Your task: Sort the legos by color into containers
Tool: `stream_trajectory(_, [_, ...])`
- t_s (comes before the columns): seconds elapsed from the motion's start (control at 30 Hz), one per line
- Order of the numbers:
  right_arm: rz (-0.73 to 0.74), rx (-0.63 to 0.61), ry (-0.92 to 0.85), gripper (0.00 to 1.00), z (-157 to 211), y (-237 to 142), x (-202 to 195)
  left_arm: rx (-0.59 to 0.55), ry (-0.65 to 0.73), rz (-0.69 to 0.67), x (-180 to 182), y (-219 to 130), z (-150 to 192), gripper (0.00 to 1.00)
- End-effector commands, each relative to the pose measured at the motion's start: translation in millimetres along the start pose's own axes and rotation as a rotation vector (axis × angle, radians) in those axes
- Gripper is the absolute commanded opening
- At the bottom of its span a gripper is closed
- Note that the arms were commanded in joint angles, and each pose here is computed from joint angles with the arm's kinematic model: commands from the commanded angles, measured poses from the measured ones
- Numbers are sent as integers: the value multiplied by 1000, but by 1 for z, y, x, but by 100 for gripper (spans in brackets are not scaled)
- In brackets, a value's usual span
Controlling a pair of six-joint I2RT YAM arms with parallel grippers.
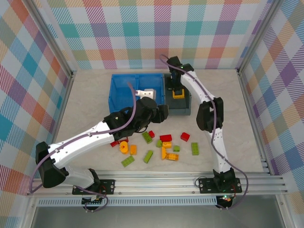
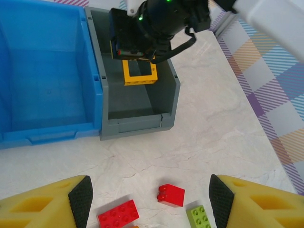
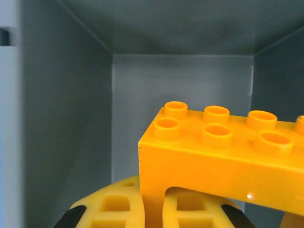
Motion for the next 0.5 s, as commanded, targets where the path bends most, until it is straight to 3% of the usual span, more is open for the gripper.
stream_trajectory(0.0, [2, 11, -9, 3, -3, 1, -4, -8, 16, 8, 2, -5, -5, 68])
stream_trajectory(0.4, [38, 43, 3, 6, -3, 39, -13, 6, 14, 11, 4, 0, 2, 68])
stream_trajectory(0.47, [35, 40, 1, 14, -4, 40, -12, 8, 13, 9, 6, -1, 2, 68])
Point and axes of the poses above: each hand's point on the last joint's axis, 136 mm out from that joint toward the fingers, its own y axis out along the fingers, its own x axis along the line the jaws close on, z = x × y, the point moved 6 cm from there along -y, back along the fingers, and after that the axes turned 8 degrees about -y, right-handed, at the moved point
